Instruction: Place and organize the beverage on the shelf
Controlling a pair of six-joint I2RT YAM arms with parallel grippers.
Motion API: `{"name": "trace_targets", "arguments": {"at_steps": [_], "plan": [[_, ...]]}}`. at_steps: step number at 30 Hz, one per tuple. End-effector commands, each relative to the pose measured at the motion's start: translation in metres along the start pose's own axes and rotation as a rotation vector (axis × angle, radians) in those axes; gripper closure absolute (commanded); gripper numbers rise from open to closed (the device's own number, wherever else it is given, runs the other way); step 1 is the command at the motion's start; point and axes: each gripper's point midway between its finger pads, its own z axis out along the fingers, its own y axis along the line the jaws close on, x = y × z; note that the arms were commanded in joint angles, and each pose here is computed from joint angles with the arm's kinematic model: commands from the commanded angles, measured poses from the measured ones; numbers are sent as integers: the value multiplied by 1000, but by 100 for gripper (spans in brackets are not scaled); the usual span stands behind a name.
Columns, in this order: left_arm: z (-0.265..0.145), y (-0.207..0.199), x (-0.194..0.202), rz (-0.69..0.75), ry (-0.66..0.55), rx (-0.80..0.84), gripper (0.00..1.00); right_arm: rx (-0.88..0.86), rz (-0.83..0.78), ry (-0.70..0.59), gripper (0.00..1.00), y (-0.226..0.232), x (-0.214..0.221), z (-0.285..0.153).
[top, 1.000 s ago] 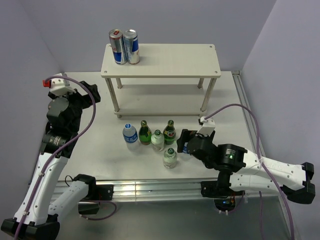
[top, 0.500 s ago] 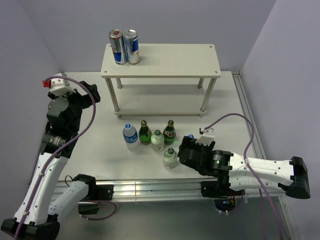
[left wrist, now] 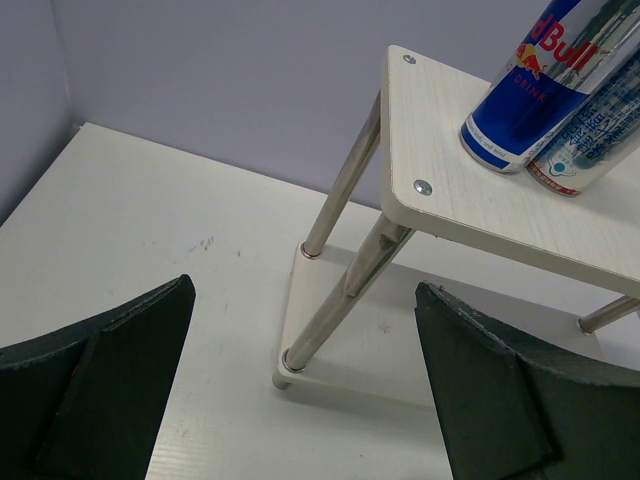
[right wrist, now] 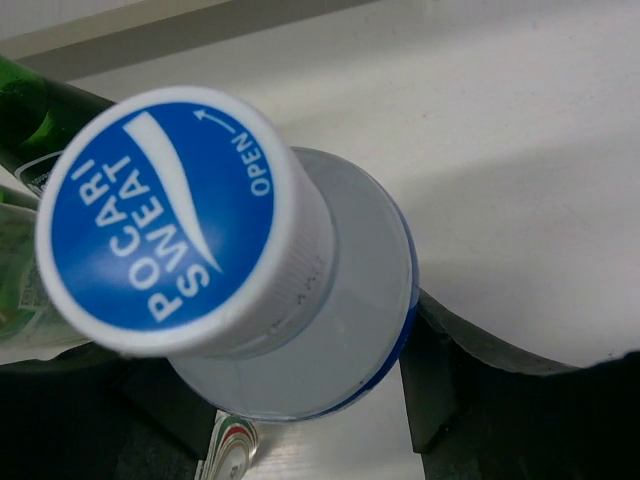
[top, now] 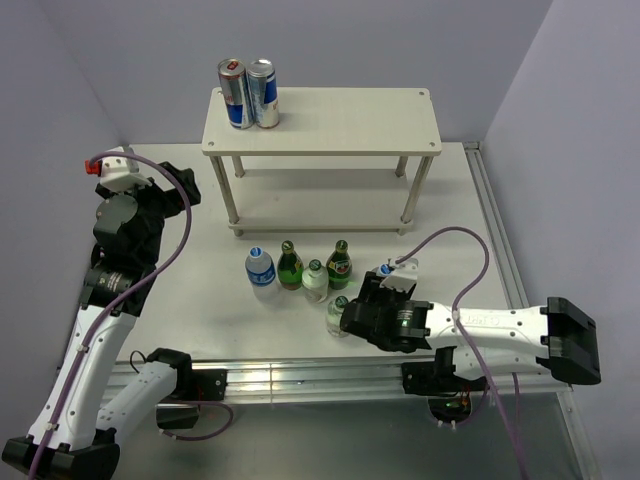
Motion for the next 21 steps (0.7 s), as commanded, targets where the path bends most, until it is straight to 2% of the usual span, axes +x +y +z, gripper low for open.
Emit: {"name": "trace_targets", "arguments": {"at_steps": [1,2,4,5,7,9,10,11,13,14,16,18,19,20,21], "plan": [[-3,2,-8,10,-25,-4,1,32,47,-108,59,6,-24,2],[-3,2,-8,10,-26,-8,1,33,51,-111,83,9,-28,0],[-4,2,-8,10,-26,-7,1,51,53,-122,92,8,-33,-1],[-3,2,-7,11,-23,-7,1,59,43,-123,100,9,-41,-5],[-3,2,-8,10,-25,-6,1,83,6,-141,100,4,-56,-12],[-3,3,-7,9,-26,-10,1,71,43,-169,100,14,-90,-25],[-2,3,-8,4,-27,-13,1,96,4,-202,100,5,-107,-32],[-2,4,-7,4,-26,-20,1,76,56,-228,100,15,-135,-43],[-1,7,-8,-5,-28,-34,1,78,8,-273,100,15,-168,-56],[0,7,-8,-5,-25,-36,1,61,52,-319,100,22,-199,-68],[2,7,-6,-5,-19,-35,1,75,-17,-371,100,24,-231,-80],[3,8,-5,-4,-14,-37,1,76,42,-436,100,31,-271,-96],[4,9,-5,-4,-13,-37,1,114,-96,-440,100,27,-283,-100],[4,9,-4,-2,-12,-36,1,88,22,-460,100,42,-301,-105],[4,9,-5,-3,-14,-34,1,60,29,-458,100,43,-314,-106]]}}
